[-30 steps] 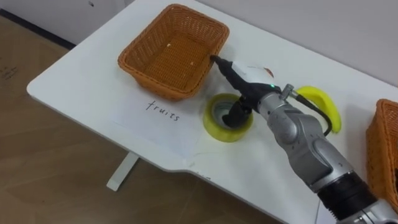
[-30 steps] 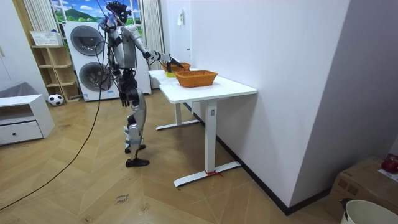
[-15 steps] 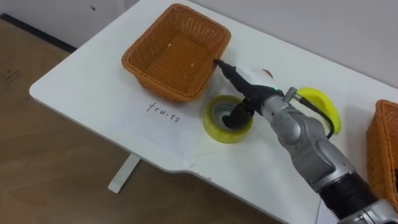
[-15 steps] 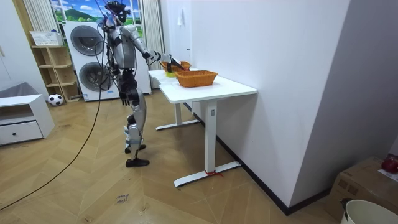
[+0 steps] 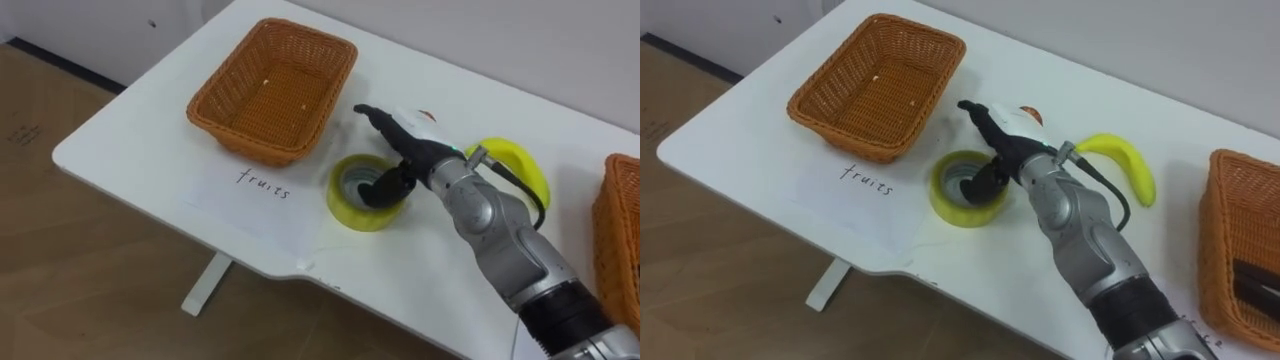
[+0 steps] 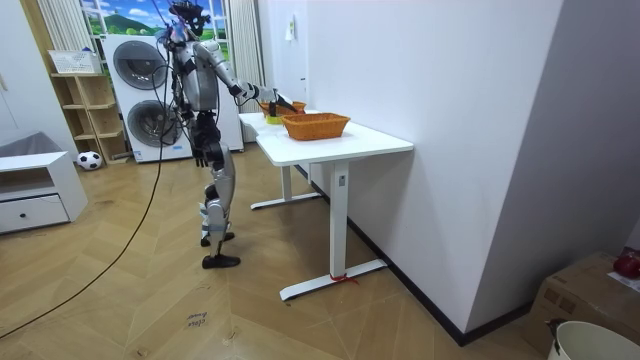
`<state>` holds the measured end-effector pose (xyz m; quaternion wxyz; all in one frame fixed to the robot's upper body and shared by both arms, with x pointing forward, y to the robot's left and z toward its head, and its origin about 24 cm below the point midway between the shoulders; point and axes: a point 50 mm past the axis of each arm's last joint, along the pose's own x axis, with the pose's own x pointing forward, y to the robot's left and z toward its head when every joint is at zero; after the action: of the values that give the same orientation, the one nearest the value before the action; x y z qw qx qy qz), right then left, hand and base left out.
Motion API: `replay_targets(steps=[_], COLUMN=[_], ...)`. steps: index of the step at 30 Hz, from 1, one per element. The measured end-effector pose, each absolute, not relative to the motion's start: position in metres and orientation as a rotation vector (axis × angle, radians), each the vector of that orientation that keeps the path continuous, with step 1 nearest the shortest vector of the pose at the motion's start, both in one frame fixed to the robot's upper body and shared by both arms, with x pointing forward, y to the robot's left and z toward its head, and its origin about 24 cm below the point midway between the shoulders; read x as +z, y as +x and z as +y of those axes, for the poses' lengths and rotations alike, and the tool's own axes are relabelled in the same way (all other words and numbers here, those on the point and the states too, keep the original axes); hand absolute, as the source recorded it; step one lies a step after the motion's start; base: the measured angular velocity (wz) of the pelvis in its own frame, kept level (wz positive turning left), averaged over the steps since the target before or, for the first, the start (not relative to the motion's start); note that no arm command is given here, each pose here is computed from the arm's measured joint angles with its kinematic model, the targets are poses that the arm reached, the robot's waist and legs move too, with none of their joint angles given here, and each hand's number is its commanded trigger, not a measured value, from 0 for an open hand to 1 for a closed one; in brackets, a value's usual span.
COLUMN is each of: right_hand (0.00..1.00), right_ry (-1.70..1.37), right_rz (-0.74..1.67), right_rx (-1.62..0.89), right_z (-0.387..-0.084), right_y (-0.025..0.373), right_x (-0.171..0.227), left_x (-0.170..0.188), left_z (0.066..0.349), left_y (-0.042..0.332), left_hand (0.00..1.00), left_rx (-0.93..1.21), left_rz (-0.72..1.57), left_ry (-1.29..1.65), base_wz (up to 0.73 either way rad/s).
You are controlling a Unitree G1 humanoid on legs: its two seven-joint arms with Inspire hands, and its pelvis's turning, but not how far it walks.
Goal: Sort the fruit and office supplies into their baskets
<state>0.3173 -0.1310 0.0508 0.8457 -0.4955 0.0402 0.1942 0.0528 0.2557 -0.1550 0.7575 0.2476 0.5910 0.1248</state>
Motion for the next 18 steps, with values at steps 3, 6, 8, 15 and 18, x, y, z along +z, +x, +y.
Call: replay_targets(steps=[3,6,8,15,18], right_hand=[0.0,0.0,0.0,0.0,0.0], right_ry=[-1.045,-1.044,-1.044,-1.044,-1.041], right_rz=[0.071,0.059,0.056,0.048,0.052], right_rx=[0.408,0.406,0.4,0.399,0.401], right_z=[-0.1303,-0.1298,-0.1301,-0.1292,-0.1293], right_y=[0.3173,0.3173,0.3175,0.3175,0.3175], right_x=[0.0517,0.0525,0.0528,0.0546,0.0543], left_x=[-0.1555,-0.1562,-0.1563,-0.1565,-0.1558], left_z=[0.256,0.2556,0.2552,0.2548,0.2545], left_y=[0.0506,0.0484,0.048,0.0456,0.0469], left_hand=[0.0,0.0,0.0,0.0,0.0], left_rx=[0.282,0.281,0.283,0.282,0.28], left_rz=[1.291,1.3,1.299,1.303,1.296], left_ry=[0.548,0.558,0.559,0.572,0.569], base_wz=[0.0,0.0,0.0,0.0,0.0])
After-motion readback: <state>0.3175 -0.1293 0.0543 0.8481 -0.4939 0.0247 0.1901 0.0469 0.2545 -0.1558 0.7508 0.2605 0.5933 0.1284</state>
